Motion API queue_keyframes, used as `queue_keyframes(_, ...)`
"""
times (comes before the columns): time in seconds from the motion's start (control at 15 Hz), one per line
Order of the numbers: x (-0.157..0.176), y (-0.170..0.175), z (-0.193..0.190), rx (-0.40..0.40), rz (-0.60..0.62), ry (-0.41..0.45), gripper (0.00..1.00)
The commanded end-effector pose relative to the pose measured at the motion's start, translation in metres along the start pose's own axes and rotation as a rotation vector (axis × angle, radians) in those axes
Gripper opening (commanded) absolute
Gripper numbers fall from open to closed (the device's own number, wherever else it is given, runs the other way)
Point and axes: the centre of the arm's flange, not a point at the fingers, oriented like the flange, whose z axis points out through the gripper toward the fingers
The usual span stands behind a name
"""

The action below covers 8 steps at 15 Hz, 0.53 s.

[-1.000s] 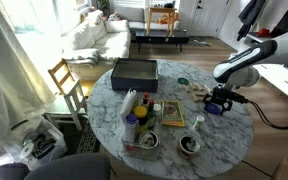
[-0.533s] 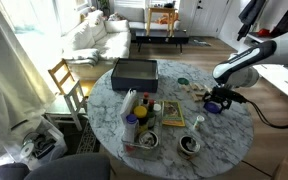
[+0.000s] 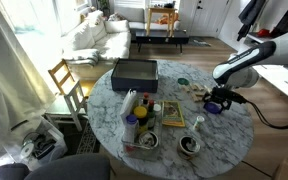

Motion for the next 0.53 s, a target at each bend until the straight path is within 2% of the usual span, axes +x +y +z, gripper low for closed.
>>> queue_keyframes(0.0,0.001,0.001,0.015,-0.013,0.012,-0.001,1.00)
queue_keyframes(0.13,0.001,0.001,0.017,-0.016,0.011,-0.003,1.00)
queue_keyframes(0.27,0.002,0.001,0.014,-0.013,0.011,0.001,0.87)
queue_keyframes(0.47,0.002,0.001,0.006,-0.012,0.012,0.014,0.82)
